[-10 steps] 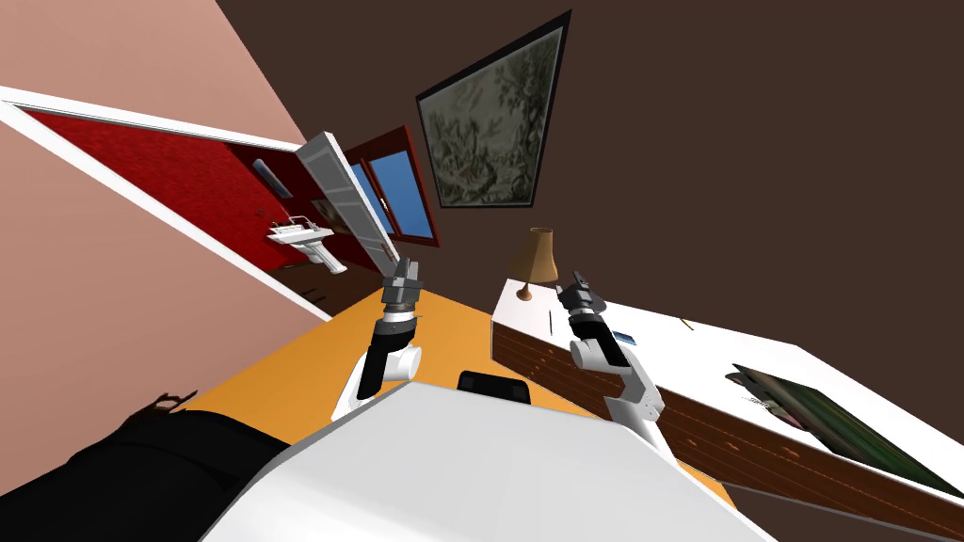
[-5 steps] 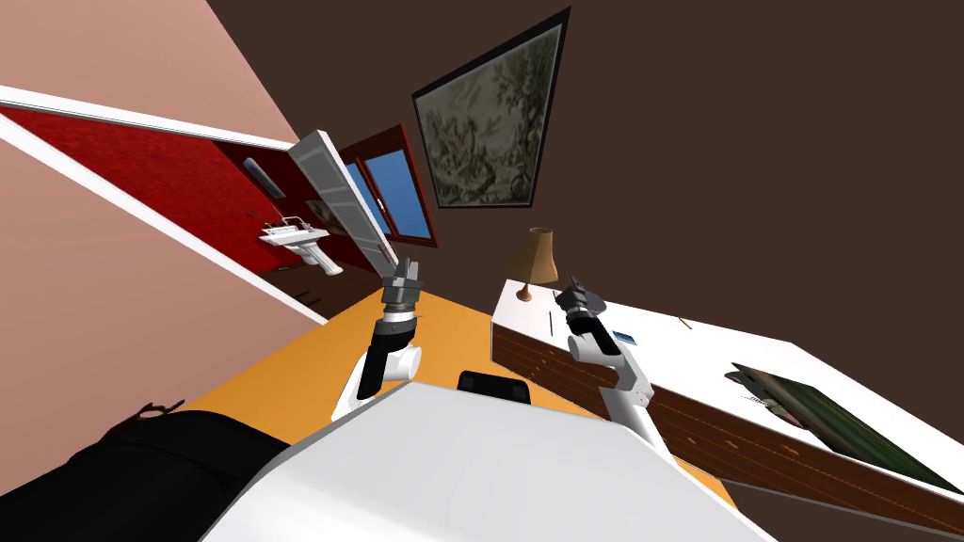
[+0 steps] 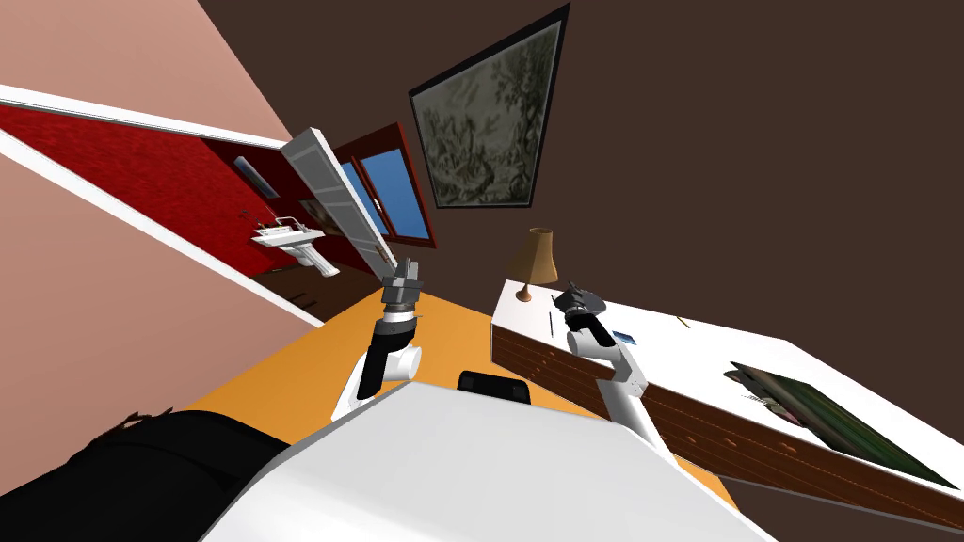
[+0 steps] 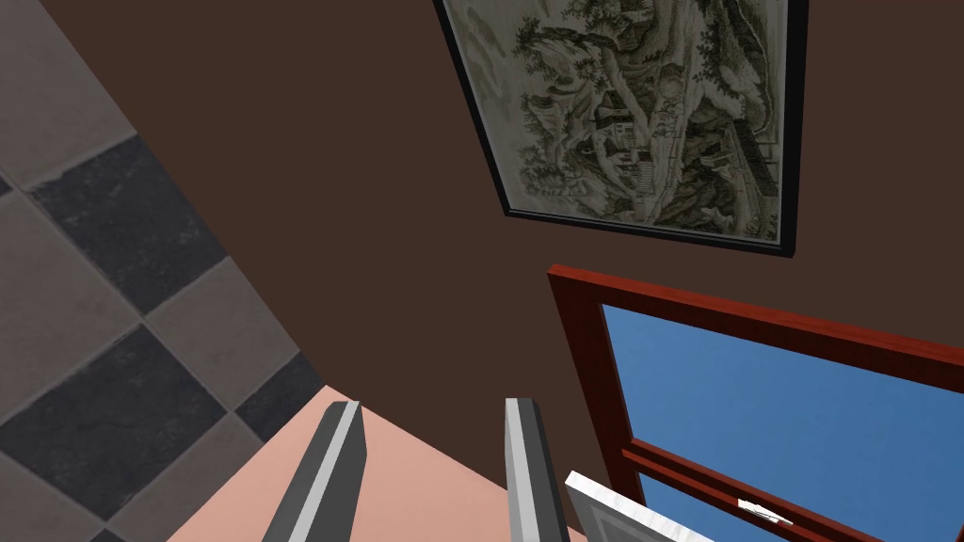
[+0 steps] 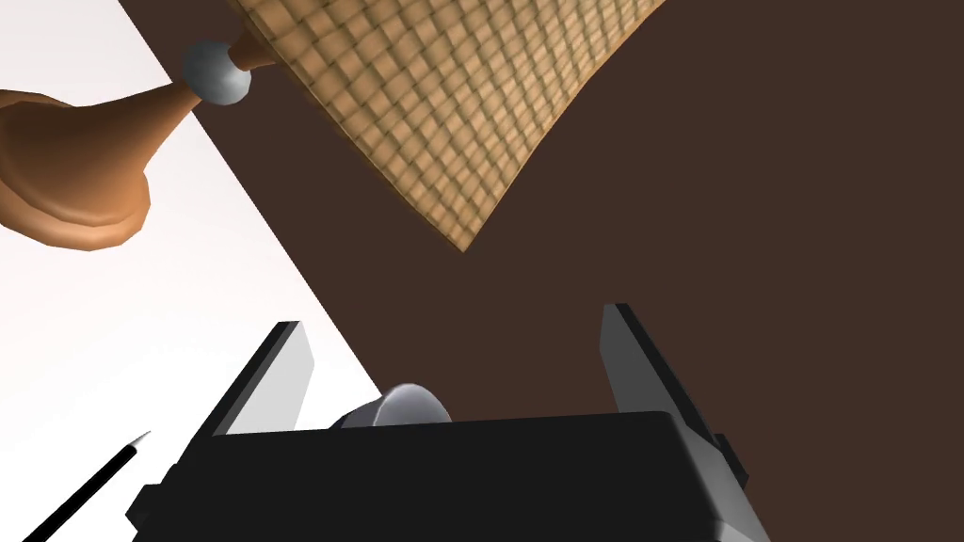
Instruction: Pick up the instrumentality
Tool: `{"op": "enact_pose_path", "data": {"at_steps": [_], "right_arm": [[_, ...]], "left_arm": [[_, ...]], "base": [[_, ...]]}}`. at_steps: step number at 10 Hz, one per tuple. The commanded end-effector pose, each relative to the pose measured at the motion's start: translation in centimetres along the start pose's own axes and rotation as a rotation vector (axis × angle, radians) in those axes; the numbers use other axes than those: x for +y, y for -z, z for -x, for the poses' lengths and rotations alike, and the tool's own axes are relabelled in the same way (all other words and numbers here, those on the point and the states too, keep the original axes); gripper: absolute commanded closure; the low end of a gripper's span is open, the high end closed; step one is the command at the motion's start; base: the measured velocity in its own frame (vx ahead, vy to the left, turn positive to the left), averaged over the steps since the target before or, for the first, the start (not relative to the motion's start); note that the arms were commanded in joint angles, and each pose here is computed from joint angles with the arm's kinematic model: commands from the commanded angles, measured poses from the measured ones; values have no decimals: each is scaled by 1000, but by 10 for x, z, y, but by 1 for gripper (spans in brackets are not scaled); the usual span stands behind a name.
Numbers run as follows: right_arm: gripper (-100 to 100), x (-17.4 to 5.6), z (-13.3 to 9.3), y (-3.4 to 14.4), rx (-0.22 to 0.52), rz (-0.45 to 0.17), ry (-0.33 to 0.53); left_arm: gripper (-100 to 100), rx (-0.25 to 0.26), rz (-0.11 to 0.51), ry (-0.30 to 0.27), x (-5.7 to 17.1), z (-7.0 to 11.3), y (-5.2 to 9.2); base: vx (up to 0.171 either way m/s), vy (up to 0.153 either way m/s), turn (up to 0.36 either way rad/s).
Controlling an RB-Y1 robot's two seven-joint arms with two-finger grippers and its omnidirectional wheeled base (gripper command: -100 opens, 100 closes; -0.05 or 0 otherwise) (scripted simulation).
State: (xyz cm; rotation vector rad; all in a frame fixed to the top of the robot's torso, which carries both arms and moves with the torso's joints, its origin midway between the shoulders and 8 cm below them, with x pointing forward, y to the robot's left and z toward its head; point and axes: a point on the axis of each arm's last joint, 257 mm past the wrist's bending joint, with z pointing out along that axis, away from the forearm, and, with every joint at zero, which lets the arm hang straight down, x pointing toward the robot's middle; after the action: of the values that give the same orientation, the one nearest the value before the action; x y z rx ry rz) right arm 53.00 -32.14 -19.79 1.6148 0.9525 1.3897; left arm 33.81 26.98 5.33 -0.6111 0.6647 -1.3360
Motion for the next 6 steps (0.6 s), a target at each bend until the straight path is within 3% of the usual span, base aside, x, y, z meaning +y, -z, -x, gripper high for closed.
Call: {"op": "enact_pose_path", "data": {"at_steps": [1, 2, 6], "right_arm": [[-100, -16, 14, -5, -40, -54, -40], [-100, -21, 21, -14, -63, -77, -90], [-100, -53, 45, -18, -151, -182, -175]], "left_arm": [[0, 0, 0, 0, 0, 0, 0], [0, 0, 0, 0, 0, 0, 0], [0, 0, 0, 0, 0, 0, 0]], "base": [[26, 17, -30], [30, 25, -46], [21, 13, -30]]}}
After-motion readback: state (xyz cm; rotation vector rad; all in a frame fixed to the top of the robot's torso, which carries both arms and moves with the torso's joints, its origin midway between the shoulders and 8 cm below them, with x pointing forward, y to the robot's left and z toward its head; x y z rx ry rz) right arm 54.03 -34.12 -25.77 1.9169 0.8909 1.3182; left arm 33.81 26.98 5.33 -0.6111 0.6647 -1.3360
